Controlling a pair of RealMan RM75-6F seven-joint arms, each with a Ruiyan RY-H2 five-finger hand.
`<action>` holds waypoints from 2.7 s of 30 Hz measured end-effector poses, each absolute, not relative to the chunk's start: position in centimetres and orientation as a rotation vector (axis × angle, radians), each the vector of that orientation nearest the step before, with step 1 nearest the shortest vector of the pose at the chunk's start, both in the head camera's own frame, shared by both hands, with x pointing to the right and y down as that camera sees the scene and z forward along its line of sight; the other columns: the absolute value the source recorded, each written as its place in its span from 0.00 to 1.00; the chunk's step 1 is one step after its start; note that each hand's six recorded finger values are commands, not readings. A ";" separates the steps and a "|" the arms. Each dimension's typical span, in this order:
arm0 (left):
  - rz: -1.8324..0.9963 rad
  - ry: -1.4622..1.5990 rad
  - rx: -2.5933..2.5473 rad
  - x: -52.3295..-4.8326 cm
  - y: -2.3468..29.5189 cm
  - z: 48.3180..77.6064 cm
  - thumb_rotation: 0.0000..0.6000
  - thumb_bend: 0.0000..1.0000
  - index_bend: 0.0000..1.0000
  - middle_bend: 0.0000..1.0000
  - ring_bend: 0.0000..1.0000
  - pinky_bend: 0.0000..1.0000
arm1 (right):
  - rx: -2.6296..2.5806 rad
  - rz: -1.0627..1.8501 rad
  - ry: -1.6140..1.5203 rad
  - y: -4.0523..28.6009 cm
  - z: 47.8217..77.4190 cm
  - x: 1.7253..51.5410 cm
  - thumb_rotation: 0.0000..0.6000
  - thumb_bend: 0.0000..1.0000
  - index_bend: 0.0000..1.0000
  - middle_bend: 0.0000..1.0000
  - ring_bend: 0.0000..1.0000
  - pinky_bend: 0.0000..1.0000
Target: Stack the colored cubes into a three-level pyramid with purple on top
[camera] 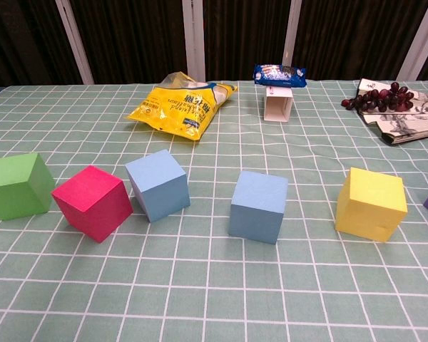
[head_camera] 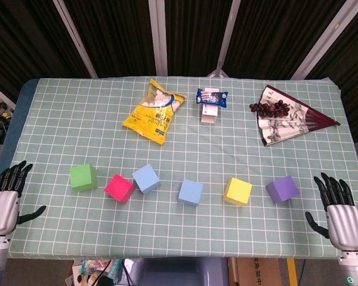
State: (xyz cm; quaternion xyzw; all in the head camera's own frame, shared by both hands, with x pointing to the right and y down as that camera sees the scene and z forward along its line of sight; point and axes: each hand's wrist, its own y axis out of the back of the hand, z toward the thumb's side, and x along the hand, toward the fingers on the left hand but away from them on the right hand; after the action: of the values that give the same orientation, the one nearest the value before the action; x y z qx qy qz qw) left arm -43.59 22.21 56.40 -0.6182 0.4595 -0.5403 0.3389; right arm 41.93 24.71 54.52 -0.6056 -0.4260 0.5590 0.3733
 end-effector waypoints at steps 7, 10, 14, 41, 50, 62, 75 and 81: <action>-1.416 1.194 -1.615 -43.6 22.2 56.5 1.00 0.07 0.00 0.00 0.04 0.03 | -1.556 1.442 -1.091 24.7 54.6 42.0 1.00 0.35 0.00 0.00 0.00 0.00; -1.421 1.189 -1.618 -43.6 22.3 56.6 1.00 0.07 0.00 0.00 0.04 0.03 | -1.558 1.447 -1.092 24.7 54.6 42.1 1.00 0.35 0.00 0.00 0.00 0.00; -1.425 1.188 -1.622 -43.6 22.3 56.6 1.00 0.07 0.00 0.00 0.04 0.03 | -1.562 1.449 -1.089 24.7 54.7 42.0 1.00 0.35 0.00 0.00 0.00 0.00; -1.453 1.067 -1.606 -41.8 21.2 57.0 1.00 0.08 0.00 0.07 0.04 0.04 | -1.568 1.468 -1.084 24.7 55.2 42.1 1.00 0.35 0.00 0.00 0.00 0.00; -1.420 0.872 -1.680 -36.4 18.2 58.6 1.00 0.11 0.00 0.18 0.05 0.04 | -1.575 1.490 -1.111 24.3 55.4 42.4 1.00 0.35 0.00 0.00 0.00 0.00; -1.457 0.614 -1.756 -30.0 14.9 62.5 1.00 0.11 0.00 0.21 0.05 0.04 | -1.559 1.505 -1.136 24.4 55.0 43.1 1.00 0.35 0.00 0.00 0.00 0.00; -1.428 0.483 -1.826 -25.8 14.9 64.4 1.00 0.11 0.00 0.21 0.05 0.04 | -1.536 1.513 -1.160 24.5 54.5 43.8 1.00 0.35 0.00 0.00 0.00 0.00; -1.418 0.468 -1.830 -25.6 15.0 64.1 1.00 0.11 0.00 0.21 0.05 0.04 | -1.537 1.511 -1.162 24.5 54.5 43.8 1.00 0.35 0.00 0.00 0.00 0.00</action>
State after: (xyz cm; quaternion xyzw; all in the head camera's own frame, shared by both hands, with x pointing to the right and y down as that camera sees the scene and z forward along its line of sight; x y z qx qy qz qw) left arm -25.57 15.00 64.10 -0.7166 0.1831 -0.5554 0.3801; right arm 43.77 24.51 54.46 -0.5904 -0.4463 0.5804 0.3396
